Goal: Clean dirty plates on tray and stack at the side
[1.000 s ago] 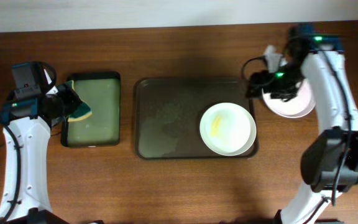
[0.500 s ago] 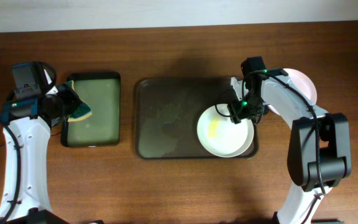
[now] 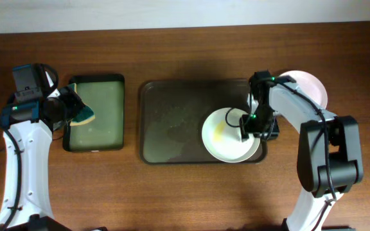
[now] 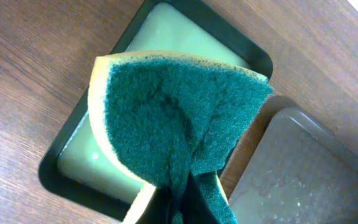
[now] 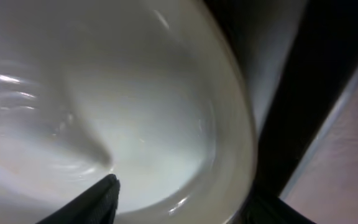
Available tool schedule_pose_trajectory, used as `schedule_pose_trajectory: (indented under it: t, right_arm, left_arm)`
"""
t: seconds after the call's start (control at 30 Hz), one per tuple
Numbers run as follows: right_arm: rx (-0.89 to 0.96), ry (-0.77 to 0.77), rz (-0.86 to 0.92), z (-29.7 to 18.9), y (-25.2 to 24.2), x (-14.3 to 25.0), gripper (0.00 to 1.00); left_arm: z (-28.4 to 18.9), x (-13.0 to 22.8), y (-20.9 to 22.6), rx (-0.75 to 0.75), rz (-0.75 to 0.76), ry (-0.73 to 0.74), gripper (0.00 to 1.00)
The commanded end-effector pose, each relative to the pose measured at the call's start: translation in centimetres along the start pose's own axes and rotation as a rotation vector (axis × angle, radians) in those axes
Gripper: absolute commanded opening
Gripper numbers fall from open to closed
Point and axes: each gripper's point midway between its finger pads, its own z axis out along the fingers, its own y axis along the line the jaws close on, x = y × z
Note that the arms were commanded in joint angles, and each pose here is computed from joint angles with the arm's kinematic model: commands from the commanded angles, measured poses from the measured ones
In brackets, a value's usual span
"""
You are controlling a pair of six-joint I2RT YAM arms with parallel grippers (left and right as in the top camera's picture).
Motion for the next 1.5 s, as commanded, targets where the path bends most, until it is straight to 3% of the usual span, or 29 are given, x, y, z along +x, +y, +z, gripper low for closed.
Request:
schedule_pose_trajectory:
  t: [0.0, 0.07, 0.13, 0.2, 0.27, 0.43, 0.5, 0.57, 0.63, 0.73, 0.97, 1.17, 1.3, 1.47]
  right_arm:
    - [0.002, 0.035, 0.162, 2.1, -0.5, 1.4, 0.57]
    - [-0.004, 0.028, 0.168, 2.7, -0.5, 1.5, 0.53]
    - [-0.026, 0.009, 0.165, 2.7, -0.1, 0.9, 0.4]
    - [-0.064, -0.017, 0.159, 2.7, 0.5, 0.2, 0.19]
    - [-0.136, -0.052, 0.147, 2.5, 1.8, -0.9, 0.04]
    - [-0.23, -0.191, 0.012, 2.0, 5.7, -3.9, 0.04]
    - [-0.241, -0.245, -0.032, 1.8, 7.1, -4.9, 0.21]
    - [-0.21, -0.29, -0.053, 1.7, 7.4, -5.7, 0.26]
    - [-0.209, -0.289, -0.045, 1.7, 7.4, -5.7, 0.25]
    - [-0.21, -0.289, -0.043, 1.7, 7.4, -5.7, 0.04]
    - [-0.21, -0.288, -0.087, 1.9, 9.0, -5.2, 0.04]
    - [-0.21, -0.288, -0.088, 1.9, 9.0, -5.2, 0.04]
    - [-0.198, -0.292, -0.085, 1.9, 8.8, -5.3, 0.04]
    - [-0.168, -0.29, -0.078, 2.1, 8.2, -5.2, 0.04]
  left_arm:
    - [-0.8, -0.5, -0.5, 0.025, 0.018, -0.02, 0.0]
    - [-0.8, -0.4, -0.7, 0.03, 0.02, -0.018, 0.0]
    - [-0.7, -0.3, -1.1, 0.048, 0.025, -0.013, 0.0]
    - [-0.7, 0.2, -2.2, 0.085, 0.056, 0.003, 0.0]
    - [-0.8, 1.6, -5.7, 0.216, 0.193, 0.039, 0.0]
    - [1.9, 8.2, -12.3, 0.299, 0.392, 0.202, 0.0]
    - [3.2, 10.9, -14.2, 0.309, 0.457, 0.26, 0.0]
    - [4.3, 12.9, -15.8, 0.324, 0.508, 0.293, 0.0]
    - [4.5, 14.4, -16.7, 0.333, 0.543, 0.316, 0.0]
    - [4.6, 16.7, -18.4, 0.359, 0.601, 0.336, 0.0]
    - [8.1, 23.1, -22.6, 0.438, 0.597, 0.454, 0.0]
    - [10.9, 25.9, -24.2, 0.427, 0.521, 0.483, 0.0]
    - [13.7, 26.8, -22.4, 0.326, 0.518, 0.493, 0.0]
    - [16.3, 21.9, -16.6, -0.04, 0.579, 0.262, 0.0]
